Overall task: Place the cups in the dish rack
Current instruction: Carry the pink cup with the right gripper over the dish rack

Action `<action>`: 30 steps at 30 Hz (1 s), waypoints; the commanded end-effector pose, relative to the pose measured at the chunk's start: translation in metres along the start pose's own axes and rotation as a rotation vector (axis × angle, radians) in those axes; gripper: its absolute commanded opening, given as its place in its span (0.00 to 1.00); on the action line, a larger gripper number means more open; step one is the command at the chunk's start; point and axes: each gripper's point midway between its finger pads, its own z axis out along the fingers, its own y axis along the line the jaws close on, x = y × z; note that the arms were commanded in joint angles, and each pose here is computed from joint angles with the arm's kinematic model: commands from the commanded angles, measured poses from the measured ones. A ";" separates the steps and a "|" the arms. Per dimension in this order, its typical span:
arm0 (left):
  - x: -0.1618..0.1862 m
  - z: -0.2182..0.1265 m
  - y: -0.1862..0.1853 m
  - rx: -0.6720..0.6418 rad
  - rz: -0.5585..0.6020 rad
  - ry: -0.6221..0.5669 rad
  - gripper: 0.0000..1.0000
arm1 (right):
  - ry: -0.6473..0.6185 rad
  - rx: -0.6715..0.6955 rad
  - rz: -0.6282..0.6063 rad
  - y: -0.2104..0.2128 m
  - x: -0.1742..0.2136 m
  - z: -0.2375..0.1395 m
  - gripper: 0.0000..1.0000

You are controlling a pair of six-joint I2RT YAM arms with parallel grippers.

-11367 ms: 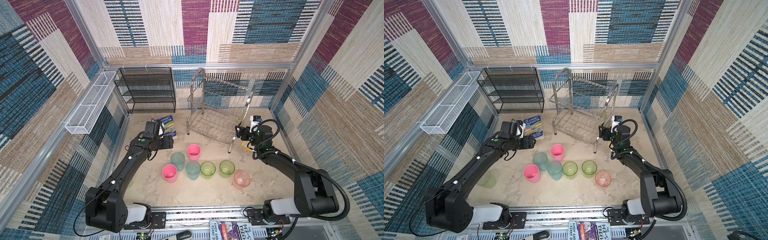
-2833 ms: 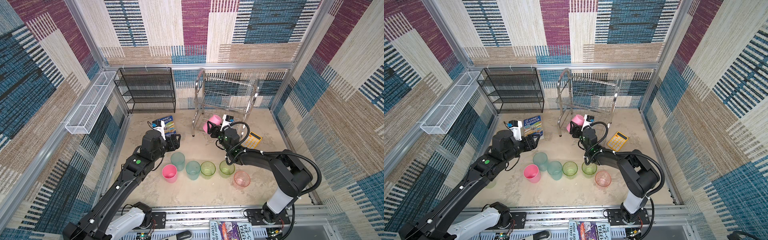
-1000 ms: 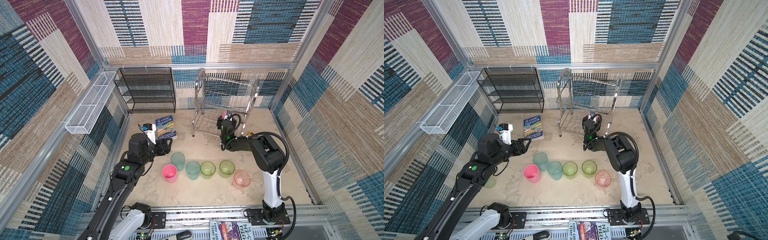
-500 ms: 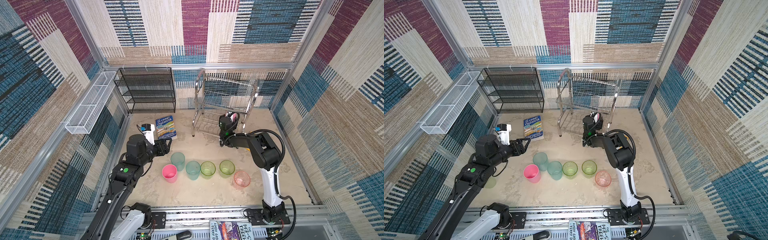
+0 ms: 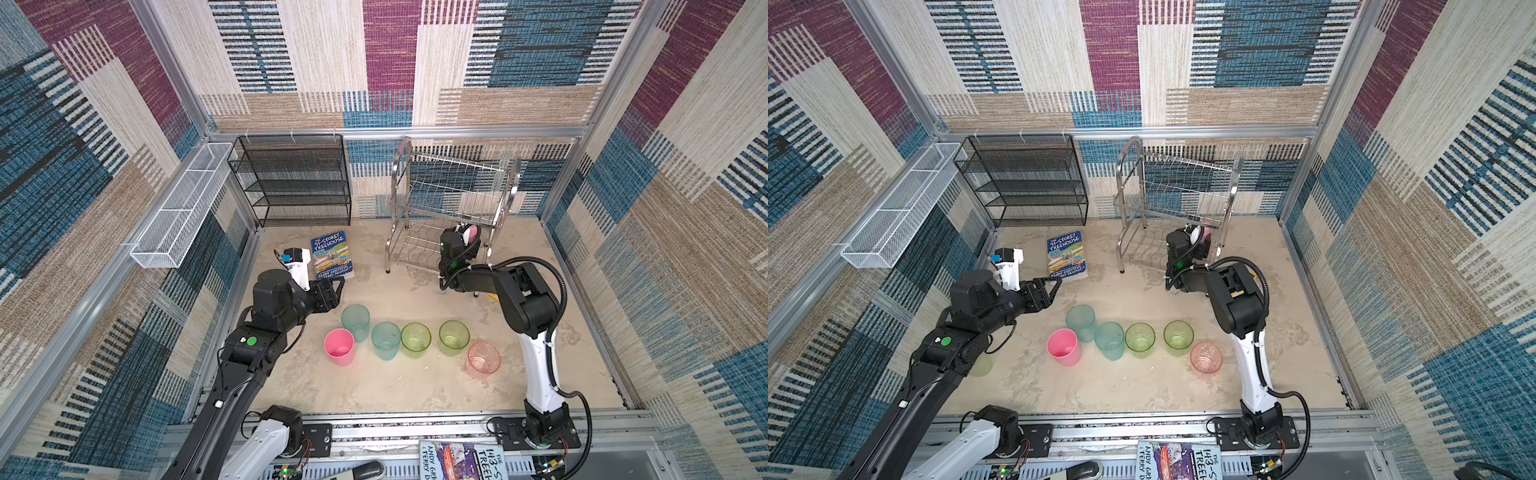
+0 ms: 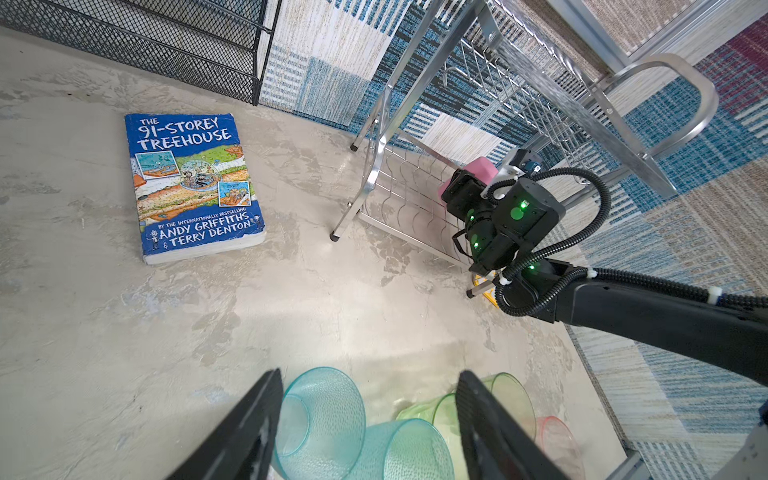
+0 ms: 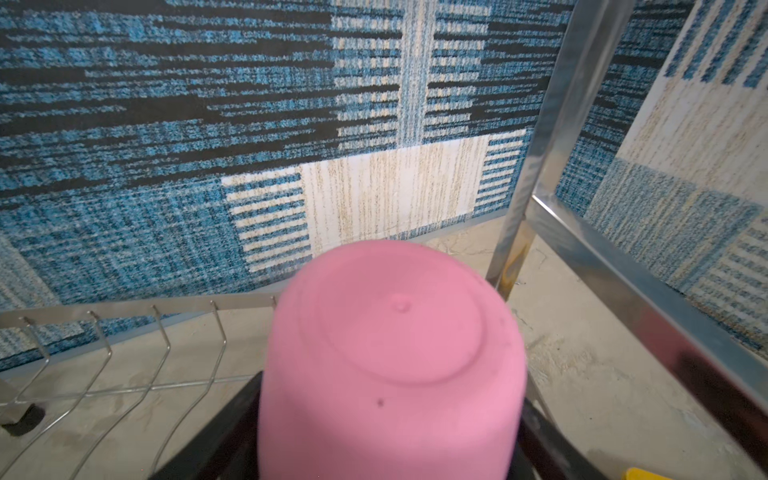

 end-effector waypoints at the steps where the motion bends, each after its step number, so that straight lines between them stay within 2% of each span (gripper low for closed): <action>1: -0.004 0.000 -0.003 0.017 -0.009 -0.020 0.69 | -0.006 0.060 -0.007 -0.010 0.001 0.002 0.79; 15: -0.004 0.001 -0.003 0.018 -0.011 -0.020 0.69 | -0.015 0.087 -0.016 -0.010 -0.002 0.008 0.80; 30: -0.007 -0.003 -0.004 0.017 -0.007 -0.039 0.70 | 0.017 0.052 -0.036 -0.004 0.004 0.008 0.93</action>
